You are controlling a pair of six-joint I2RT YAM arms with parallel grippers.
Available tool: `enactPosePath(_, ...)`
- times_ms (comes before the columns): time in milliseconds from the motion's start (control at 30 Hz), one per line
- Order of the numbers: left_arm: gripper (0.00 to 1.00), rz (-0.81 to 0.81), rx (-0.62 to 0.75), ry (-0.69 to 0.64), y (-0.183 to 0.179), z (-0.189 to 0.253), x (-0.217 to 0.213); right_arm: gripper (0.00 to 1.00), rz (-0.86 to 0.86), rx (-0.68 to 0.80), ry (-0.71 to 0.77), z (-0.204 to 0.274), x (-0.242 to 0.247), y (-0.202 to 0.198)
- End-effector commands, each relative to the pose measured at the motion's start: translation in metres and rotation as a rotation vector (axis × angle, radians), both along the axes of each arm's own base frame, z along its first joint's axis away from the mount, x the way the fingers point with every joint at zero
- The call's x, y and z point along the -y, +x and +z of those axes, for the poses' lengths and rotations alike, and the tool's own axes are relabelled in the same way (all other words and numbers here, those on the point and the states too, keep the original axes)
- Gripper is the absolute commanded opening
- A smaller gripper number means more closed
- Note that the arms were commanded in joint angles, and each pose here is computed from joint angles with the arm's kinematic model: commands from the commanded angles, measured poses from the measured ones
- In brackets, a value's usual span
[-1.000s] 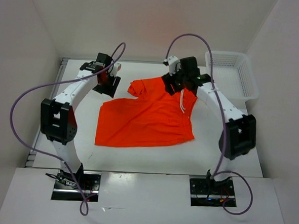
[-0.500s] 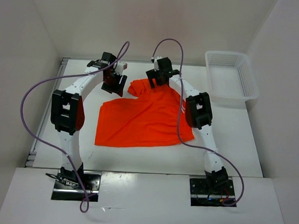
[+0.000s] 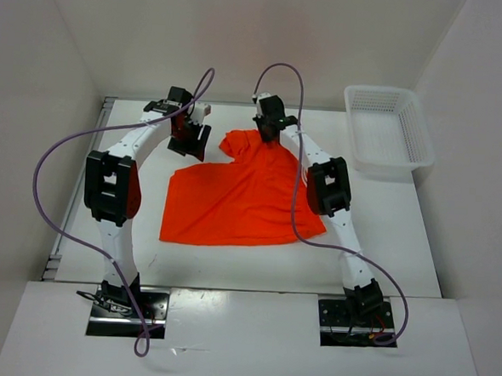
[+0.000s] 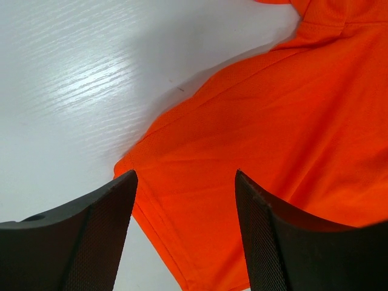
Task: Fold and stack the shorts
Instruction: Fold the shorts
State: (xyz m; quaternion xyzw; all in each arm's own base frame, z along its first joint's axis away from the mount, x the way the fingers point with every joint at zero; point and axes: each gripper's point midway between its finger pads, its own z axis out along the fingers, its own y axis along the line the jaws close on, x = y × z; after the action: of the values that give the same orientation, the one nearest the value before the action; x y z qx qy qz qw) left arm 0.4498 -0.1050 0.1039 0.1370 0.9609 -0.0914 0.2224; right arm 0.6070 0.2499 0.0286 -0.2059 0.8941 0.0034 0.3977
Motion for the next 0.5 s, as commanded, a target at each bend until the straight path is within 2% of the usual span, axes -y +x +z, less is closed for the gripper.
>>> enactPosePath(0,0.73,0.006,0.028,0.006,0.007,0.007,-0.003,0.00,0.068,-0.041,0.019,0.025,-0.026,-0.027)
enactPosePath(100,0.73,0.016,0.060,0.018,0.010,0.016,-0.006,0.00,0.090,0.020,0.048,0.072,-0.038,-0.034)
enactPosePath(200,0.73,0.028,0.083,0.036,0.011,0.019,-0.010,0.00,0.166,0.024,0.084,0.103,-0.053,-0.059)
enactPosePath(367,0.73,0.024,0.093,0.028,0.011,0.018,-0.009,0.00,0.307,-0.027,0.076,0.105,-0.047,-0.119)
enactPosePath(400,0.73,0.019,0.115,0.013,0.016,0.027,-0.006,0.00,0.316,-0.084,0.040,0.077,-0.034,-0.140)
enactPosePath(433,0.75,0.019,0.117,0.012,0.019,0.026,-0.005,0.00,0.333,-0.008,0.069,0.107,-0.034,-0.142)
enactPosePath(467,0.76,0.013,0.130,-0.001,0.022,0.032,-0.003,0.00,0.375,0.004,0.072,0.111,-0.037,-0.154)
